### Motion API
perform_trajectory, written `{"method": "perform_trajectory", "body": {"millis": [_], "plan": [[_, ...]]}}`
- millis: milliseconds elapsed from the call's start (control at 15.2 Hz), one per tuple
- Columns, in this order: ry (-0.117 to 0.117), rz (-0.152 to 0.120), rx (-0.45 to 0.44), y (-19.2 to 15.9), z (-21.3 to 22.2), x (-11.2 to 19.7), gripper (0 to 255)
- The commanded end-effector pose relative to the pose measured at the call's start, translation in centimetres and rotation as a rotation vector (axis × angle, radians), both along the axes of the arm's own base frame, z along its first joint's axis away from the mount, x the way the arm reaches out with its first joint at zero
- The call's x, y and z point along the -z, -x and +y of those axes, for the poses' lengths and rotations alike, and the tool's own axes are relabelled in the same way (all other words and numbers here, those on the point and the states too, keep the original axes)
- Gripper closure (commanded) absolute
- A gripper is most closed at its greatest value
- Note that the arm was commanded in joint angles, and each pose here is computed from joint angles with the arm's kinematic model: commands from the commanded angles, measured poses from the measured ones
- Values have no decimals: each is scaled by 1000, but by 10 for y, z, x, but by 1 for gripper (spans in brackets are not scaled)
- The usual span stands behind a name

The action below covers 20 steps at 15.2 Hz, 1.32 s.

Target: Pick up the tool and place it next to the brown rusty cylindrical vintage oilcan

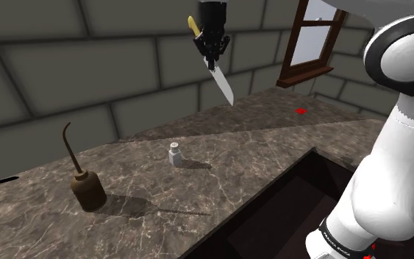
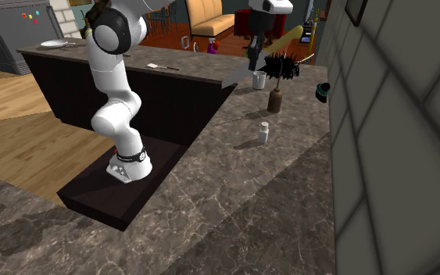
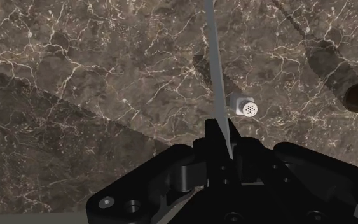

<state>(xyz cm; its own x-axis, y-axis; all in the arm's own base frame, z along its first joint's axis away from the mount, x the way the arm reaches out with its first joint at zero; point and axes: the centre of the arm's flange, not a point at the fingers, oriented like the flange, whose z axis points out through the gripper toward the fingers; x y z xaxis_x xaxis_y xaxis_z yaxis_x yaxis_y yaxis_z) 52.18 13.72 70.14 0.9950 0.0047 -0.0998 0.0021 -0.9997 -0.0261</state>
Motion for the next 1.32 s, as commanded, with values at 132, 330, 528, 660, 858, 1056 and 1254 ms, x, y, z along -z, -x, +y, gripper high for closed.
{"method": "perform_trajectory", "body": {"millis": [132, 330, 528, 660, 858, 1056, 1254], "plan": [[0, 0, 1, 23, 49, 0, 255], [0, 0, 1, 40, 84, 0, 255], [0, 0, 1, 57, 120, 0, 255], [0, 0, 1, 69, 144, 0, 255], [0, 0, 1, 86, 179, 0, 255], [0, 0, 1, 103, 215, 0, 255], [0, 0, 1, 121, 251, 0, 255]]}}
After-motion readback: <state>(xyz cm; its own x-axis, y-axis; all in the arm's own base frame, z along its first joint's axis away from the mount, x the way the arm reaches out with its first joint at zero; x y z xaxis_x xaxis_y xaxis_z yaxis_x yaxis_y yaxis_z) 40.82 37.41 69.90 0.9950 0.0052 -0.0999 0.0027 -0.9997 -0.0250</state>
